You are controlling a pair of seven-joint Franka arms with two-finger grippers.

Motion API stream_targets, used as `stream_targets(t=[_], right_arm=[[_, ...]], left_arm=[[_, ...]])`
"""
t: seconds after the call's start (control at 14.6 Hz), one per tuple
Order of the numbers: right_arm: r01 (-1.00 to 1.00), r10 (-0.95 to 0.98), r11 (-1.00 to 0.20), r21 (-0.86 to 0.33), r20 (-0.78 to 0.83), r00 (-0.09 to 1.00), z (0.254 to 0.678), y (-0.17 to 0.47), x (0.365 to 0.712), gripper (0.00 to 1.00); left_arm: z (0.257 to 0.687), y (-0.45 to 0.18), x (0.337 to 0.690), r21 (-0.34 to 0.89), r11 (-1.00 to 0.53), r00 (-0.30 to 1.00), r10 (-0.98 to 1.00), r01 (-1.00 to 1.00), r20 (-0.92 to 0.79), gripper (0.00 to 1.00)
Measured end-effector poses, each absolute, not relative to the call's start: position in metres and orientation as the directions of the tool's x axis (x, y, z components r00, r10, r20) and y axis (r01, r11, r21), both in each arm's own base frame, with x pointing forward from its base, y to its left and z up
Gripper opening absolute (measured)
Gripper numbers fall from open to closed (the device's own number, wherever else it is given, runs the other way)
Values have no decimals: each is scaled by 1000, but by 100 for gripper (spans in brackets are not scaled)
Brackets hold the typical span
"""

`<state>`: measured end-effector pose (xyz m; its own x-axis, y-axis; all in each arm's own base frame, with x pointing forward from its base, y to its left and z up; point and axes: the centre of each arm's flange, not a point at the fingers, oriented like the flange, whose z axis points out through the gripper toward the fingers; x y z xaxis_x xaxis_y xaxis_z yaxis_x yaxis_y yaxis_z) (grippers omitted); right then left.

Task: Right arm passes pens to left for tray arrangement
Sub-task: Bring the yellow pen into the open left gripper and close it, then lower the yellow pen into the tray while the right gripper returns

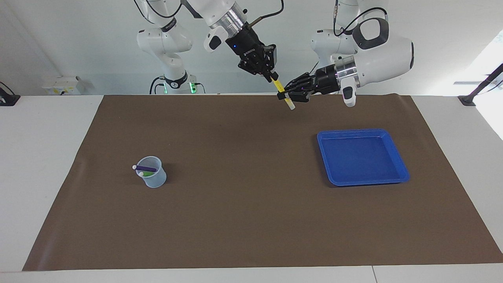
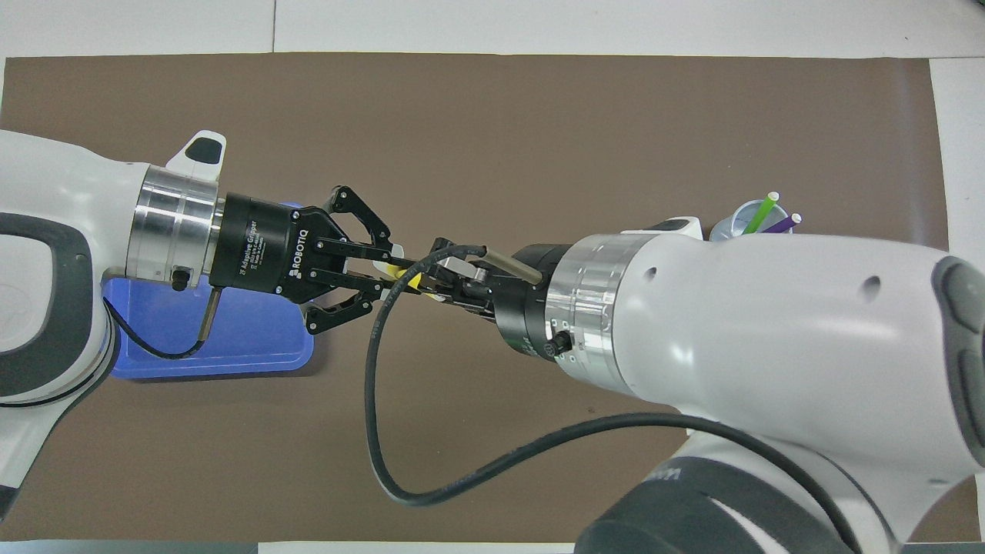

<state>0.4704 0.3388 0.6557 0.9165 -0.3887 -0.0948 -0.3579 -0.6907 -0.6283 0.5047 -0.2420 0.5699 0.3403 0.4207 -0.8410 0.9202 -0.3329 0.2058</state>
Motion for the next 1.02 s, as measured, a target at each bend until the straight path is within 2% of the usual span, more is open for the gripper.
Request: stream_targets(t=[0.48, 0.55, 0.82, 1.02], right_arm=[[-310, -373, -770, -558, -1, 928, 641, 318, 485, 94], [-297, -361, -787, -540, 14, 932, 637, 304, 493, 100], [-168, -223, -887, -429, 81, 971, 620, 223, 523, 100], [-86, -131, -950, -301, 133, 982, 600, 165, 538, 100]], left_arm=[[572, -240, 505, 223, -335, 356, 416, 915, -837, 19], [572, -238, 506, 246, -344, 380, 409, 906, -830, 19], [560, -219, 510, 369, -456, 559, 411, 810, -721, 19], [546, -204, 511, 410, -619, 721, 412, 670, -558, 19]])
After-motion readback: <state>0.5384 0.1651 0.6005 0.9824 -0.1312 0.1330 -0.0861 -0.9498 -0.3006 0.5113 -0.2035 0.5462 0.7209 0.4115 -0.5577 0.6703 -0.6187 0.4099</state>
